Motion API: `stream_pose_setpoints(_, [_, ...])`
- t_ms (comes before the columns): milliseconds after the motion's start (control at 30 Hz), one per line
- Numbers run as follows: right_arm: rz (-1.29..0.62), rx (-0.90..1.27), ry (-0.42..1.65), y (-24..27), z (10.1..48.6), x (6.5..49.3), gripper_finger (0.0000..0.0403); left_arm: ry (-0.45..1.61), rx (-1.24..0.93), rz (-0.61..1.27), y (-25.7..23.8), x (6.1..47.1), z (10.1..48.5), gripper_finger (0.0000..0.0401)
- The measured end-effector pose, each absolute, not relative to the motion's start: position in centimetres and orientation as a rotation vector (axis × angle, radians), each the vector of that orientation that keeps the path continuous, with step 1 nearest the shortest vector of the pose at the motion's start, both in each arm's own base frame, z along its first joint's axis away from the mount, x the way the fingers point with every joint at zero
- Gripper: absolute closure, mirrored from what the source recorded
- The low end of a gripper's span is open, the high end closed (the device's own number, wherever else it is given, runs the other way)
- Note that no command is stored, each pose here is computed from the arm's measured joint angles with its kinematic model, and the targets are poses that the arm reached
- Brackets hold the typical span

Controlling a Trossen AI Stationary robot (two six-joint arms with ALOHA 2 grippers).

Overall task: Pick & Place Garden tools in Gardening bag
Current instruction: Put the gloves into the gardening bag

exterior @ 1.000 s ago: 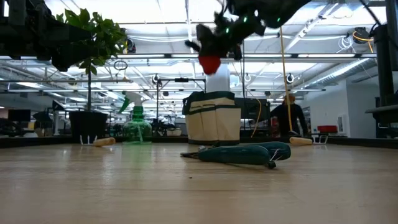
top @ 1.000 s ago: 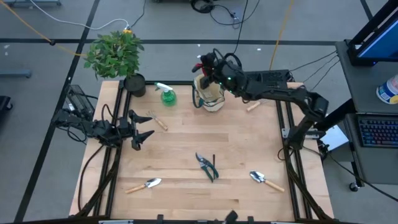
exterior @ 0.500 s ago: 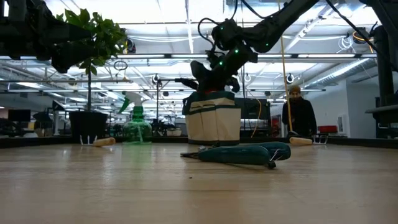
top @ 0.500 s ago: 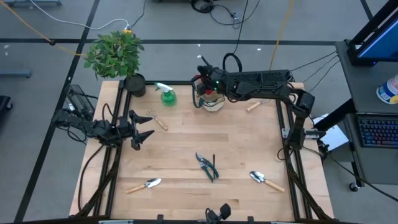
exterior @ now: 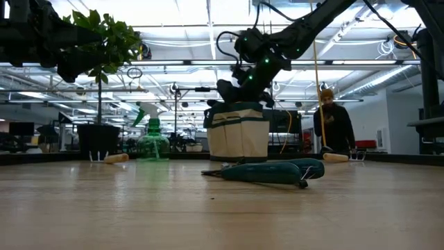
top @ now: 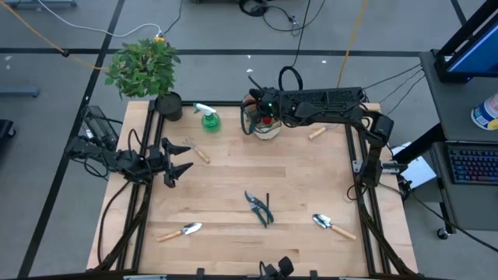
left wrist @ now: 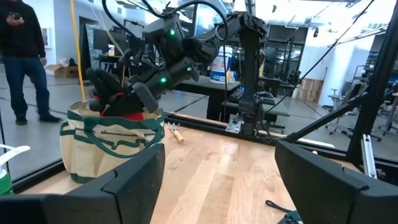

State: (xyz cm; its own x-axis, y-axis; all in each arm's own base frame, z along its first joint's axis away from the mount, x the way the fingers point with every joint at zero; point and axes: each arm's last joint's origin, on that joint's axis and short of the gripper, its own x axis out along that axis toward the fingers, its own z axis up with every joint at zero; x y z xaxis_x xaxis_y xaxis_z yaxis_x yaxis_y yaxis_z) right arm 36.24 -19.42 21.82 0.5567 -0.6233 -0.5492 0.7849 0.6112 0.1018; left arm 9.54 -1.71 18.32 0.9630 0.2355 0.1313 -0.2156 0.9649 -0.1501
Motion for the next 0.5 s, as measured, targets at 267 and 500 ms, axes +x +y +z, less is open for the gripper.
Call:
stream_pose_setpoints(267, [-0.804, 0.376, 0.520, -19.25, 21.71, 36.22, 0.0232, -0.149, -0.137, 0.229, -1.71, 9.54, 18.32, 0.0091])
stream_pose_setpoints(500, [-0.758, 0.395, 0.578, -19.03, 21.31, 36.02, 0.0196, -0.148, -0.131, 0.230, -1.71, 9.54, 18.32, 0.0091])
